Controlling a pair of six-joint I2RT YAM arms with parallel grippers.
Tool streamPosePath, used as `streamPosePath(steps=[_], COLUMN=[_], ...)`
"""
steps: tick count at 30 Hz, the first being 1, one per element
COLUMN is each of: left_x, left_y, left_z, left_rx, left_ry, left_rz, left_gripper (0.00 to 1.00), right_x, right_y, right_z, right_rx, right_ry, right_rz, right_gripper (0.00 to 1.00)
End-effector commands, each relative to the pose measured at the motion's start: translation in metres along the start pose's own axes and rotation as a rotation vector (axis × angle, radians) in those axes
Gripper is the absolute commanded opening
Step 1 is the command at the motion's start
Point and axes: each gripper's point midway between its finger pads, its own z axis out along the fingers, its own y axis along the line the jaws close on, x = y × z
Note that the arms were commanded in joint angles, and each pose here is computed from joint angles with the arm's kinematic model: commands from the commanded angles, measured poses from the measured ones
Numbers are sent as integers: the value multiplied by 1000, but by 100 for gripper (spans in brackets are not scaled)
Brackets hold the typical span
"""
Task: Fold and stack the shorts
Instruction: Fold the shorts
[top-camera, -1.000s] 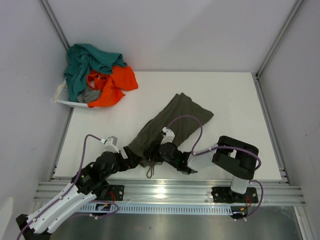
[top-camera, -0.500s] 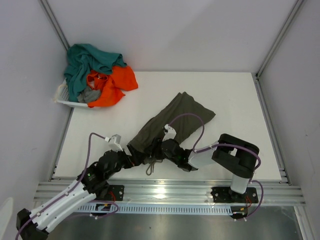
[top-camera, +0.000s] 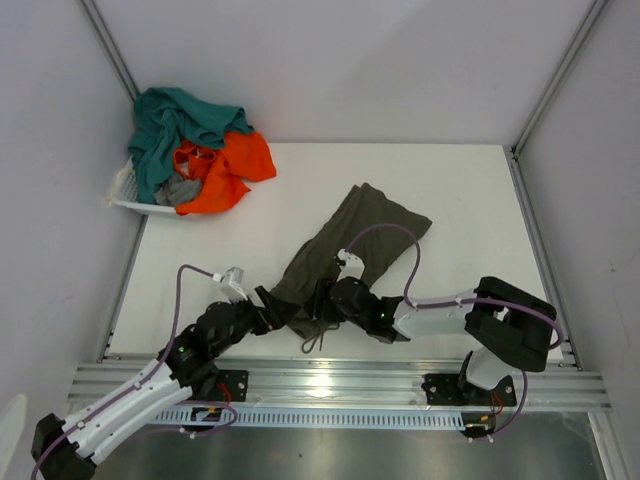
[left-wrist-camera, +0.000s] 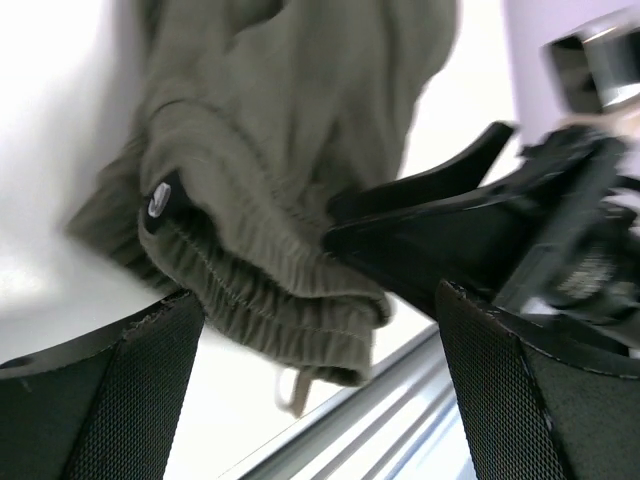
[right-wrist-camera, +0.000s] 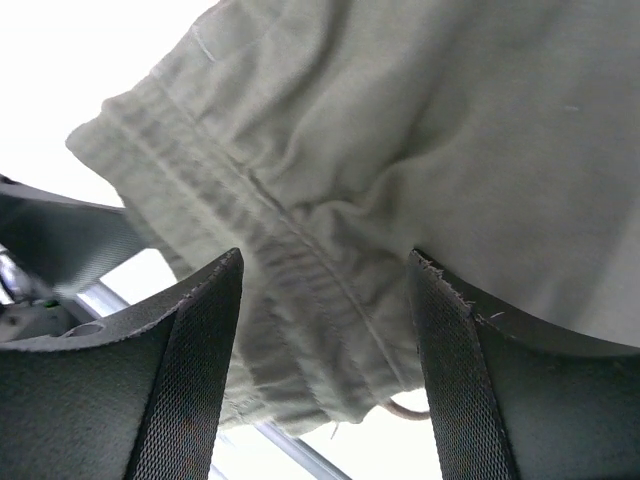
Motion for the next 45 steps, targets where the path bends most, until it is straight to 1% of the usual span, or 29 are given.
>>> streamPosePath(steps=[1, 2, 3, 5, 7, 8, 9, 12, 15, 16, 18, 20, 21, 22, 23, 24, 26, 32, 35, 37, 40, 41, 42, 43, 45], left_x=[25, 24, 16, 18, 20, 23, 25, 35, 40, 44, 47, 46, 46, 48, 42, 46, 39, 47, 49, 54, 49, 54, 51, 60, 64], left_y=[40, 39, 27, 28, 29, 31, 32, 42, 46, 50, 52, 52, 54, 61, 55, 65, 54, 55, 47, 53, 66, 74, 62, 75, 81], left_z=[4, 3, 1, -1, -1, -1, -1, -1, -1, -1, -2, -4, -5, -8, -10, -13, -18, -29, -29, -26, -20, -19, -13, -12, -10], left_rx=[-54, -55, -28, -36, -44, -48, -54, -78, -88, -90, -97, -105, -122, -159, -163, -206, -213, -256, -217, -217, -261, -275, -222, -249, -279], left_ry=[28, 25, 8, 23, 37, 50, 58, 93, 113, 118, 128, 132, 136, 149, 143, 162, 167, 246, 254, 252, 200, 210, 195, 212, 229], left_rz=[-15, -6, -7, -2, -1, 0, 0, -4, -15, -21, -28, -26, -22, -7, -3, 4, 11, 10, -14, -26, -26, -27, -34, -40, -44], left_gripper=[97, 97, 97, 98, 97, 97, 97, 97, 96, 96, 96, 96, 96, 96, 96, 96, 96, 98, 98, 98, 98, 98, 98, 98, 98], right_x=[-12, -16, -18, -25, -30, -42, -44, -46, -40, -36, -34, -28, -29, -20, -18, -16, -9, 3, 8, 12, 15, 15, 16, 16, 15], right_y=[-9, -9, -7, 2, -2, 1, -1, -2, -4, -3, 3, 0, 4, 1, 3, 3, 1, -1, 3, 8, 10, 12, 13, 14, 18], right_z=[-12, -14, -16, -21, -26, -30, -32, -31, -24, -22, -17, -8, -5, 2, 6, 10, 21, 44, 51, 52, 53, 53, 54, 54, 54], right_rx=[78, 85, 83, 63, 95, 106, 115, 114, 122, 106, 82, 75, 63, 54, 40, 33, 24, 6, -10, -34, -40, -45, -50, -55, -63], right_ry=[-36, -50, -52, -73, -81, -115, -115, -95, -63, -46, -36, -5, -4, 33, 39, 49, 77, 116, 126, 132, 133, 134, 138, 139, 140], right_rz=[-54, -65, -76, -90, -131, -133, -166, -231, -291, -305, -323, -356, -358, -385, -390, -391, -401, -396, -381, -364, -358, -357, -358, -361, -364], right_gripper=[69, 69, 69, 67, 61, 58, 46, 27, 19, 17, 10, 9, 3, 3, 3, 2, 1, 0, 0, 0, 0, 0, 0, 0, 0])
